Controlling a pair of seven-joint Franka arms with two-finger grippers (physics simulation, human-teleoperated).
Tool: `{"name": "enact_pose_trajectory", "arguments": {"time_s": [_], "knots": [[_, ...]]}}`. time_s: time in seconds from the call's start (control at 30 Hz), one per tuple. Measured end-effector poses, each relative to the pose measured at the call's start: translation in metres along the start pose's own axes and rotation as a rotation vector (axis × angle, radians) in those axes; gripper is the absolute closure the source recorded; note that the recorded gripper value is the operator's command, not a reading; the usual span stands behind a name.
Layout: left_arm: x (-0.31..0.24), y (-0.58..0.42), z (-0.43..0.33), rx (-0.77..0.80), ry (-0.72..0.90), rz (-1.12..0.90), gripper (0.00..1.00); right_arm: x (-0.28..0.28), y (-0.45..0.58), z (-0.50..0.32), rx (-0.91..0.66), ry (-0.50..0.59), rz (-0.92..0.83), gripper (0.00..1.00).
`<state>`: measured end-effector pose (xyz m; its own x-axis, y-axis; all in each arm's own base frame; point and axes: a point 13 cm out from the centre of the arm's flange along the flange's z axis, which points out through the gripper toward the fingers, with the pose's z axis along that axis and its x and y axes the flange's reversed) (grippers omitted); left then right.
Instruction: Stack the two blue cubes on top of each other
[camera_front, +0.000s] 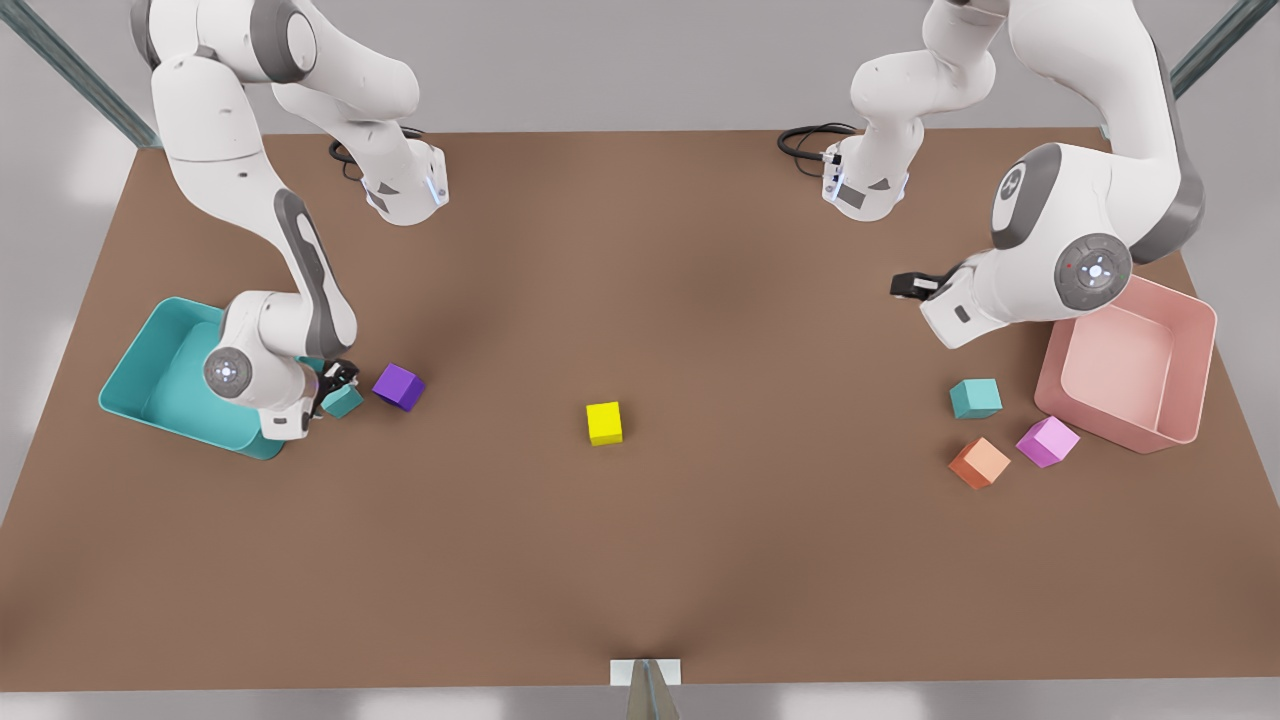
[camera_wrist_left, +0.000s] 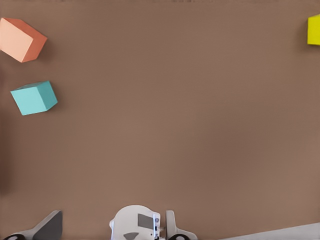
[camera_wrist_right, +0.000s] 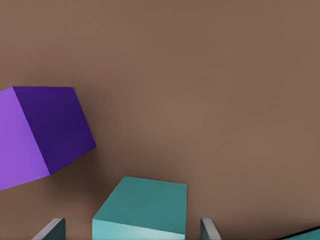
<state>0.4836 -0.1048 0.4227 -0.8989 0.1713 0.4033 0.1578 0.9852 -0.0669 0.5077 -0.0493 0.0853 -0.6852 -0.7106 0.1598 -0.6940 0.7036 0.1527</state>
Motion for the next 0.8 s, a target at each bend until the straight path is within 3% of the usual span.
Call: {"name": "enact_pose_trajectory", "arguments": {"time_s": [0.53,0.6,0.8], "knots": [[-0.003,0.003,0.003,0.006,0.007,-0.011,0.00,0.015,-0.008,0.043,-0.030,0.031,0.023,0.01],[-0.003,0.003,0.003,0.006,0.007,-0.012,0.00,0.015,-0.010,0.043,-0.028,0.029,0.024,0.41],[-0.003,0.003,0.003,0.007,0.007,-0.013,0.00,0.007,-0.010,0.035,-0.021,0.017,0.016,0.43]]}}
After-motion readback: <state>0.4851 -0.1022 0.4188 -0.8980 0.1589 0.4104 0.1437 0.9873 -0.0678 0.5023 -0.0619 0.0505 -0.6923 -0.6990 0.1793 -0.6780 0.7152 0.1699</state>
